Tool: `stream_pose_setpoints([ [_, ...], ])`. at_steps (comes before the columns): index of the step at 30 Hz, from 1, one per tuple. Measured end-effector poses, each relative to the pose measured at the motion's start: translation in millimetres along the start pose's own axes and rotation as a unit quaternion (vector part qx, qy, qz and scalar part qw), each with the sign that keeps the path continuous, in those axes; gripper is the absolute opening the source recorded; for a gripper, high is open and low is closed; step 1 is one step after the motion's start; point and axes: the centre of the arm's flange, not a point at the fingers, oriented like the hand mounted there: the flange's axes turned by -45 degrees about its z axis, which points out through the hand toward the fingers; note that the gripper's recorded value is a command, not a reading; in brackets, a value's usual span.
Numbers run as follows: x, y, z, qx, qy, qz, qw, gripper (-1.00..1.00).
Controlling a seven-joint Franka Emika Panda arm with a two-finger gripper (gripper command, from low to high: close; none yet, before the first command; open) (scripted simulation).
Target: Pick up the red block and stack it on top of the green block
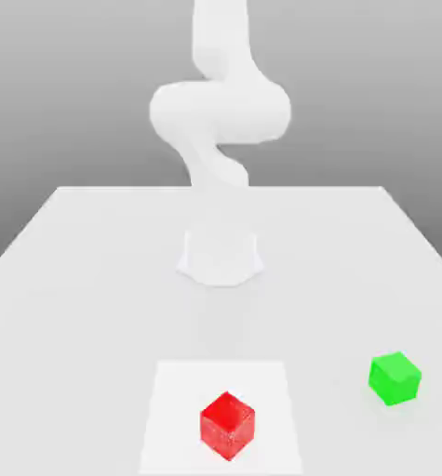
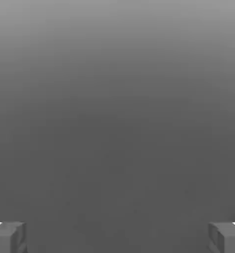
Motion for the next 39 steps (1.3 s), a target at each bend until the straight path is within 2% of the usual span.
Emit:
stream_pose_setpoints([
  [11,-72.1,-5.9,224.0,0.080,-0.160,-0.160,0.971,0.00],
  [17,-148.0,-13.9,316.8,0.111,-0.239,-0.248,0.932,0.00],
  [23,-237.8,-12.3,381.9,0.132,-0.315,-0.335,0.878,0.00],
  [28,-282.6,-11.6,426.7,0.135,-0.326,-0.349,0.868,0.00],
  [29,-290.5,-11.6,434.3,0.135,-0.326,-0.349,0.868,-1.00],
  [35,-294.8,-11.7,438.0,0.136,-0.327,-0.348,0.868,-1.00],
  [39,-272.0,-11.6,414.6,0.136,-0.327,-0.350,0.868,-1.00],
])
